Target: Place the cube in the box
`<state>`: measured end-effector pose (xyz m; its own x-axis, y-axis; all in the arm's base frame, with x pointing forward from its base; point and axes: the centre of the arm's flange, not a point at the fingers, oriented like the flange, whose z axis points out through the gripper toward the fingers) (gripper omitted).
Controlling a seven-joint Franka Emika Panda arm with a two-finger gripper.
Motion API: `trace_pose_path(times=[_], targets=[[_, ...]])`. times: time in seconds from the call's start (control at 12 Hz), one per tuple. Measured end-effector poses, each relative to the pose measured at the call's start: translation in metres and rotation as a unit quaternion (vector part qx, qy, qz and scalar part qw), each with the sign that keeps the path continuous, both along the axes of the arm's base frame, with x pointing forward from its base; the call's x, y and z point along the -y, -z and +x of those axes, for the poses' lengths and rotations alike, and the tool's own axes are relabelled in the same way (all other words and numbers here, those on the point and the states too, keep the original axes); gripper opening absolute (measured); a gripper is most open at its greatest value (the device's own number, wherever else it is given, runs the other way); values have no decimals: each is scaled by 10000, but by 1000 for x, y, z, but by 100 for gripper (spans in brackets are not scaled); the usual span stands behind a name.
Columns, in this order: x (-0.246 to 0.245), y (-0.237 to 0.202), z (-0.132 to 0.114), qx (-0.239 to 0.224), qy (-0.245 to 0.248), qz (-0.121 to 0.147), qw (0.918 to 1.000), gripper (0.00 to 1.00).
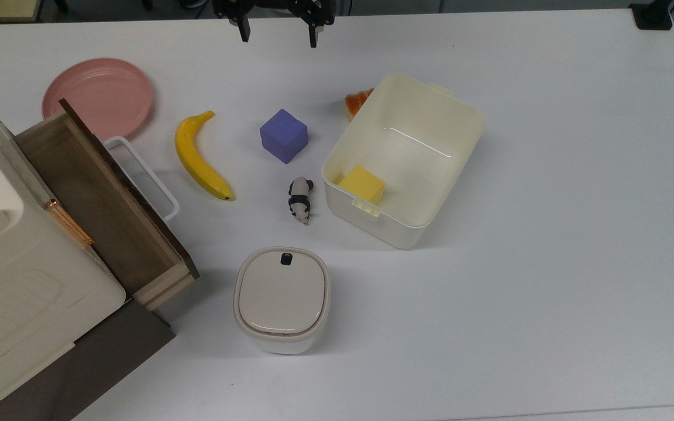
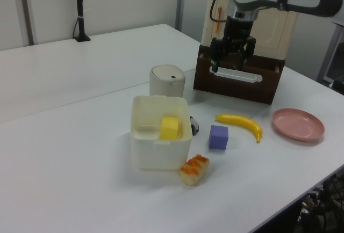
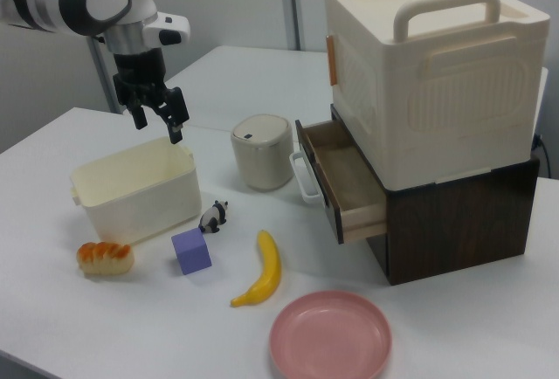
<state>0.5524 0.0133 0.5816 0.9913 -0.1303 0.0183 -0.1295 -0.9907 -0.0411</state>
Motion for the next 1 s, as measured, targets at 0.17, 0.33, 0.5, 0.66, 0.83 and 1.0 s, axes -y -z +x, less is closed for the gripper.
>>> trace_pose_path(times=[0.17, 0.33, 0.5, 0.66, 0.83, 1.0], targets=[[0, 1, 0, -3, -118, -3, 9999, 100], [0, 3, 1, -19, -150, -4, 9999, 100], [0, 3, 1, -24, -158, -5, 9999, 100], [1, 3, 1, -23, -225, -79, 9997, 100], [2, 4, 2, -22, -499, -97, 9987, 100], [4, 6, 3, -31, -693, -99, 9975, 100]])
